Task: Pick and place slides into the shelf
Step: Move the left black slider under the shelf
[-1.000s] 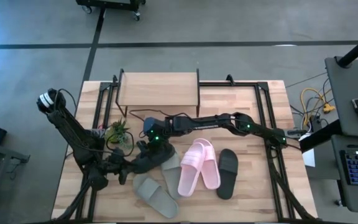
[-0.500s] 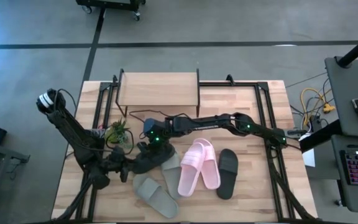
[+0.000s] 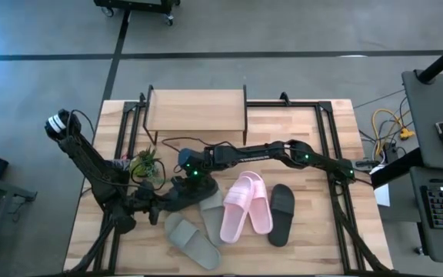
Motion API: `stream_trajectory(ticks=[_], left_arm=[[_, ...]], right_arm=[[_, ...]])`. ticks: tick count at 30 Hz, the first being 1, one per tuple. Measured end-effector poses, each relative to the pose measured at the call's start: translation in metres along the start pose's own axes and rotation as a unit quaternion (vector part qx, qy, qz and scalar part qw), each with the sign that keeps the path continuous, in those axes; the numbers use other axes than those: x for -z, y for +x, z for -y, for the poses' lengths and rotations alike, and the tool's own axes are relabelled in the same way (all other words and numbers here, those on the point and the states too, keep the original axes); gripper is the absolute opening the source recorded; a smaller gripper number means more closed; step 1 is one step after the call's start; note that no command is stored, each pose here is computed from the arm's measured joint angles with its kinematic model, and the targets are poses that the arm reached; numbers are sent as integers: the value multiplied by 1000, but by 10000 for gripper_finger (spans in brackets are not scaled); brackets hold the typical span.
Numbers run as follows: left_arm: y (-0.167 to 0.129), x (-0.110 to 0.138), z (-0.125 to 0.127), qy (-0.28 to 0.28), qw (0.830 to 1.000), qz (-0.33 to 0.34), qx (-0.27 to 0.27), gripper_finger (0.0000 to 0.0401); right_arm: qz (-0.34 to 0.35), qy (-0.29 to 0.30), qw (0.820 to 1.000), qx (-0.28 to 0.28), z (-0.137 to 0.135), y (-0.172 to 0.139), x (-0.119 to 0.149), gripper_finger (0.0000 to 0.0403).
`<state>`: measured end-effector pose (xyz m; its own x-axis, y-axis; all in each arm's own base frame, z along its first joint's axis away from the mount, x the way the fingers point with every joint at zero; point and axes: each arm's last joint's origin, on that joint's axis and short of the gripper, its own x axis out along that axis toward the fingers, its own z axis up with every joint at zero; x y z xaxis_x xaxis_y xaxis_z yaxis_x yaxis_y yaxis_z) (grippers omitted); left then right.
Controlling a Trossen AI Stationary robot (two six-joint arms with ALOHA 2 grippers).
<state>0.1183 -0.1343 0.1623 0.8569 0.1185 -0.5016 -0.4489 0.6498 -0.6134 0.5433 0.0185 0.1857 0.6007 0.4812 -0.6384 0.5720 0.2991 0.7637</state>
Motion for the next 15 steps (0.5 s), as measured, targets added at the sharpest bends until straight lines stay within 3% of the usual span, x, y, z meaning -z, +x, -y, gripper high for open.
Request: stream_trajectory(ticks=[7, 11, 15], left_arm=[[-12, -14, 18, 30, 999, -1, 38, 72], [-24, -28, 31, 64, 995, 6, 71, 72], [-32, -39, 35, 86, 992, 18, 90, 72]], right_arm=[[51, -1, 999, 14, -5, -6, 0, 22], [128, -3, 989, 68, -18, -29, 13, 15], [224, 16, 962, 156, -28, -64, 35, 14]])
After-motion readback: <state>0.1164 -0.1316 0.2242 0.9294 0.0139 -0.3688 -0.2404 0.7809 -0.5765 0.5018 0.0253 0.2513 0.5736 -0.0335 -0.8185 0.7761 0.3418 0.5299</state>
